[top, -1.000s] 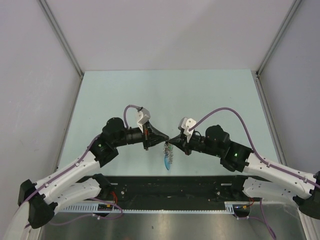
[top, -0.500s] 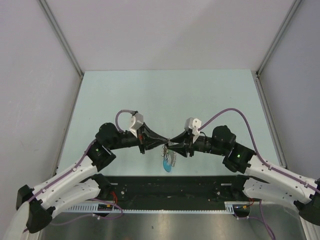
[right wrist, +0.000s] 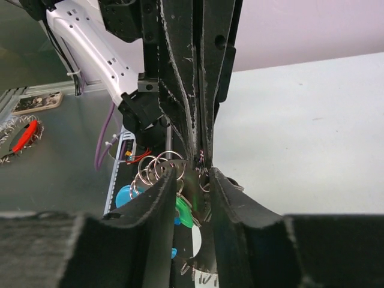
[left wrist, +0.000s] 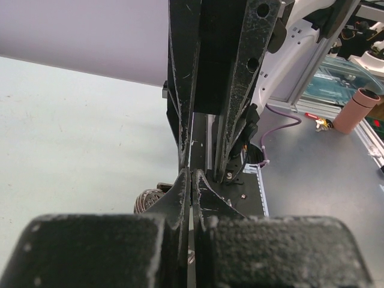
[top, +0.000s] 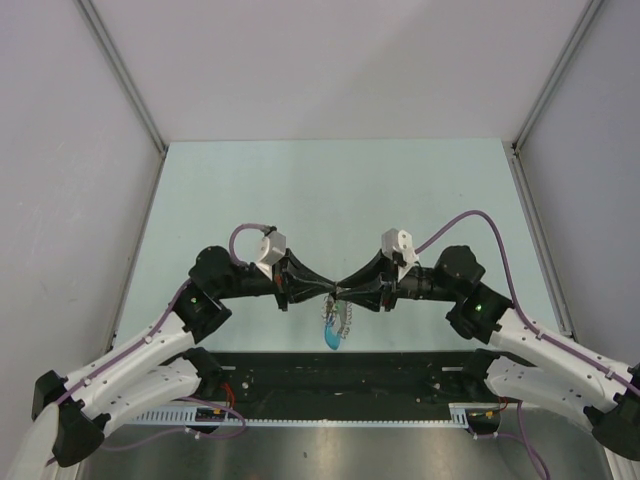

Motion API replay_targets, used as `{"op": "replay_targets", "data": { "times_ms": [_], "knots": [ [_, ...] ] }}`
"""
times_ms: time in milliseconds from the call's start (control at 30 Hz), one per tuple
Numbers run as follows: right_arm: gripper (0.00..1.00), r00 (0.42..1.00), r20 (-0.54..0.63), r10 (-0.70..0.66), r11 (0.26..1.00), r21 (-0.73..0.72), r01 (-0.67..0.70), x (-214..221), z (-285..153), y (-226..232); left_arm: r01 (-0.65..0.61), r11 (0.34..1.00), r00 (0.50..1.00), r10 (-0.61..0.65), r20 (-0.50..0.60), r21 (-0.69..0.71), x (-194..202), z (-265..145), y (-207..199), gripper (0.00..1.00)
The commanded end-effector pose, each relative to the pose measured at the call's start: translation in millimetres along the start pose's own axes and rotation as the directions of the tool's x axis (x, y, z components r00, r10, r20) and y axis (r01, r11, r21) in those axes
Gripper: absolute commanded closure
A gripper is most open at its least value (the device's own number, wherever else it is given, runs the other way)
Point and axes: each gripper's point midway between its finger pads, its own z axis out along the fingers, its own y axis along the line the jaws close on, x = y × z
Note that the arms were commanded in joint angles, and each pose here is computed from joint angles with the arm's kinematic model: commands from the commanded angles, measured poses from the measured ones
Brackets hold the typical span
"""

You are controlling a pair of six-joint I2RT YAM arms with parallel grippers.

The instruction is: Remove the keys from the keyring

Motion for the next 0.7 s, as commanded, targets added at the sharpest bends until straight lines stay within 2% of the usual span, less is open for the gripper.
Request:
{"op": "replay_targets", "data": {
  "times_ms": [0, 667],
  "knots": [
    [0.71, 0.999, 0.039, -0.011, 0.999, -0.040, 0.012, -11.9, 2.0, 5.6, -0.111, 0.993, 0.991, 0.107, 0.080, 0.044, -31.5, 1.9, -9.9, 1.00],
    [0.75, 0.999, -0.002, 0.037, 0.999, -0.031, -0.037, 5.8, 13.1, -5.1, -0.142, 0.989, 0.987, 0.139, 0.081, 0.034, -35.2, -0.8, -11.0, 1.00]
  ]
}}
